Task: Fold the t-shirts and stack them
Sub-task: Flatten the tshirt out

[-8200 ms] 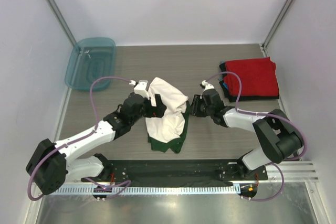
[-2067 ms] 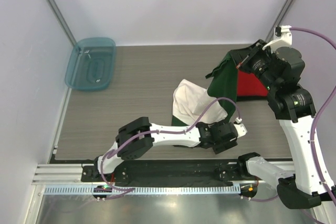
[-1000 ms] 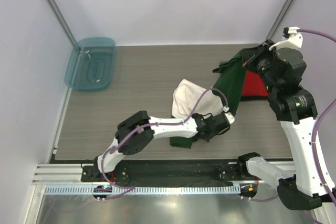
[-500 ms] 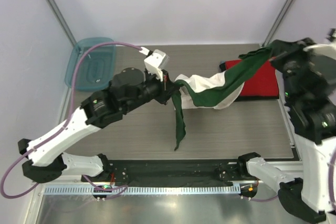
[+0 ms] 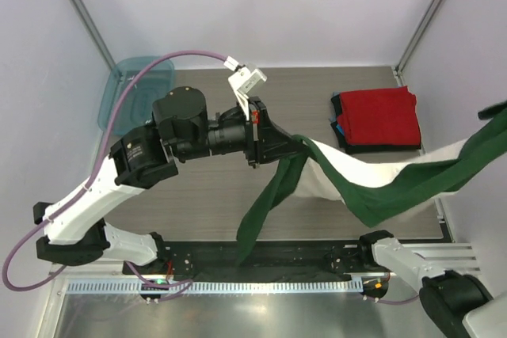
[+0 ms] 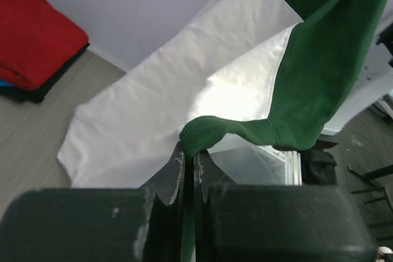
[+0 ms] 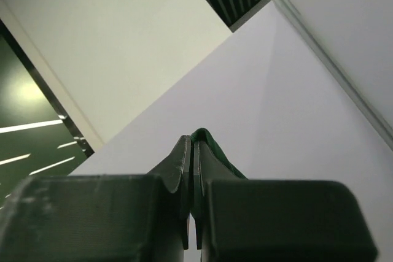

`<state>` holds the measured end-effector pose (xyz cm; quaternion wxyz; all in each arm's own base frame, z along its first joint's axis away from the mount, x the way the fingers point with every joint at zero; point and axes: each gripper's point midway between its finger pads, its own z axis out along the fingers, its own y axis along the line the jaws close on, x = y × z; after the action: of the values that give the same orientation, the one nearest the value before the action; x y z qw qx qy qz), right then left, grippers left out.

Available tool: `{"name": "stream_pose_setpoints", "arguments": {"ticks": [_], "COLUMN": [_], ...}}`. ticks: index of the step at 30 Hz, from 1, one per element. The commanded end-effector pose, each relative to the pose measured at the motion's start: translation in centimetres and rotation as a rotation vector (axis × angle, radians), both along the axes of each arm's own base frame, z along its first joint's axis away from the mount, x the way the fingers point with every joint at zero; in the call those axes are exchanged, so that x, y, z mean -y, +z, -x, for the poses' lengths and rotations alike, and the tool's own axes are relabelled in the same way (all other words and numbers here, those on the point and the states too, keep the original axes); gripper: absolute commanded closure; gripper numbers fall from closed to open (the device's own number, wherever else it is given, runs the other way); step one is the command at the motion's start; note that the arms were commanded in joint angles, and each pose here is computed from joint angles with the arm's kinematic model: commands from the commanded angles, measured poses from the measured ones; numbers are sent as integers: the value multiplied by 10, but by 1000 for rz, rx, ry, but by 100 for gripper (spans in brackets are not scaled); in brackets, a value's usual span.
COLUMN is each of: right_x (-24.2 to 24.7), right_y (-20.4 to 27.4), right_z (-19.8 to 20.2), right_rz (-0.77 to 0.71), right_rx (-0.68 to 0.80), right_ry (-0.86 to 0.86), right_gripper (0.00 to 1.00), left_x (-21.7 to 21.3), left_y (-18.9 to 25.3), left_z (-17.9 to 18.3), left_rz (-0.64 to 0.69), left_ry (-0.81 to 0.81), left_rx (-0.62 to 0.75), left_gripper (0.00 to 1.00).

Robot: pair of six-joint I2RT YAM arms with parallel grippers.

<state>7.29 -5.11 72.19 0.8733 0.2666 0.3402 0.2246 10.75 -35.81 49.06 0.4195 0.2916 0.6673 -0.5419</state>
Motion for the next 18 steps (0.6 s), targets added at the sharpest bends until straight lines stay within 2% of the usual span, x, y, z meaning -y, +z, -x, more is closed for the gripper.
{"name": "stream_pose_setpoints", "arguments": {"ticks": [1, 2, 3, 6, 7, 8, 9, 11, 12, 13, 14, 15, 18], "right_x": [-57, -67, -81, -114, -123, -136, -143, -162, -171, -179, -188, -201, -236], "right_y": [-2, -6, -18, -56, -72, -95, -107, -151, -164, -181, -207, -224, -282], "right_z": [-119, -136, -170, -231, -255, -281, -295, -342, -355, -371, -397, -411, -457], "right_rz": [106, 115, 125, 134, 138, 132, 130, 107, 106, 99, 92, 77, 68], "right_rx": [-115, -131, -182, -278, -317, -353, -370, -447, -466, -494, -526, -547, -626], "right_ry": [134, 168, 204, 310, 331, 376, 398, 449, 483, 504, 526, 575, 653], "right_gripper": [99, 99, 99, 99, 99, 99, 99, 99, 99, 99, 99, 99, 99], "left_x": [-11, -18, -23, -29, -34, -35, -37, -63, -67, -73, -96, -105, -141], "left_y": [53, 57, 54, 14, 14, -24, -37, -69, -121, -126, -170, -179, -243], "left_z": [18, 1, -7, -36, -36, -57, -63, -99, -103, -118, -140, -151, -173], "left_rz": [138, 143, 137, 77, 106, 51, 42, 44, -6, 58, 71, 99, 44], "left_ry": [-56, 40, 76, 122, 114, 162, 153, 261, 238, 246, 327, 343, 463], "left_rx": [1, -4, -42, -137, -164, -225, -251, -346, -469, -472, -604, -605, -703], "left_gripper": [100, 100, 100, 100, 100, 100, 100, 100, 100, 100, 100, 100, 100]}}
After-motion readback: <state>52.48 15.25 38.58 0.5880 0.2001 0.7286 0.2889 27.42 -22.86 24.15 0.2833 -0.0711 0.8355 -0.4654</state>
